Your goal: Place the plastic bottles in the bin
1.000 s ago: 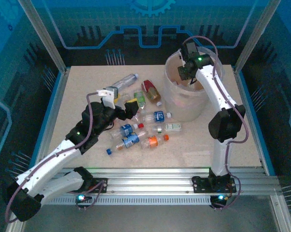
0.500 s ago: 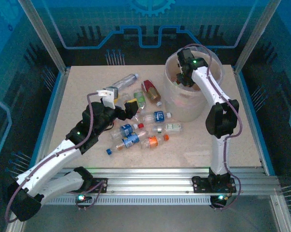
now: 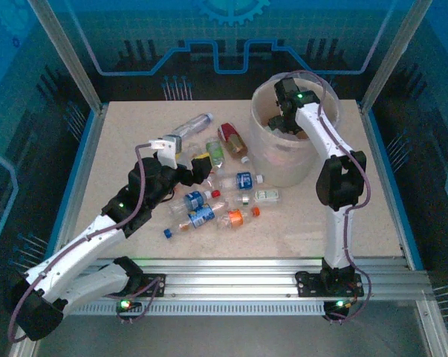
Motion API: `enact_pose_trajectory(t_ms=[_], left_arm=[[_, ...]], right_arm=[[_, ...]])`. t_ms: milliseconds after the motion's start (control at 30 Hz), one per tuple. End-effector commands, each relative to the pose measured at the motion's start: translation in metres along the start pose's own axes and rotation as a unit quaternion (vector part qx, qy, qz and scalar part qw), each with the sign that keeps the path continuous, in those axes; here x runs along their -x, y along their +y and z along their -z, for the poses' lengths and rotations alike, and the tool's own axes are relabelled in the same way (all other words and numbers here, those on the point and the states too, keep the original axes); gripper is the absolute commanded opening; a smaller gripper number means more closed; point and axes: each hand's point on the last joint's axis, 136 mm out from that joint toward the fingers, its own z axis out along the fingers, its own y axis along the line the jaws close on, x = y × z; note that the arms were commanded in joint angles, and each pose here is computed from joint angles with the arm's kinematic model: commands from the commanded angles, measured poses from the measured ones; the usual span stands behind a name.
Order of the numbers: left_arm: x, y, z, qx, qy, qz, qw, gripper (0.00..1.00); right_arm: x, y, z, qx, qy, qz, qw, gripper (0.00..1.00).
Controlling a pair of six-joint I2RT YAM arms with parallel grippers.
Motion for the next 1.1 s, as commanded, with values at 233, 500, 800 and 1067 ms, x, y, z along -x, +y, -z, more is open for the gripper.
enact_pose_trajectory(t_ms=[233, 500, 800, 1067], left_arm=[[-0.006, 0.007, 0.001, 0.018, 0.006, -0.015, 1.0, 0.99], [-0.009, 0.011, 0.002, 0.027, 0.009, -0.015, 0.999, 0.99], [-0.017, 0.018, 0.002, 0.044, 0.023, -0.012, 0.999, 0.99], [-0.034, 0.05, 0.005, 0.121, 0.06, 0.018, 0.991, 0.99]], right_arm=[[0.02, -0.01, 0.059, -0.004, -0.049, -0.016, 0.999, 1.0], [0.034, -0.022, 0.12, -0.004, -0.104, -0.051, 0.993, 1.0], [0.033, -0.032, 0.192, -0.033, -0.178, -0.077, 0.98, 1.0], [0.009, -0.038, 0.219, -0.049, -0.185, -0.117, 0.975, 1.0]])
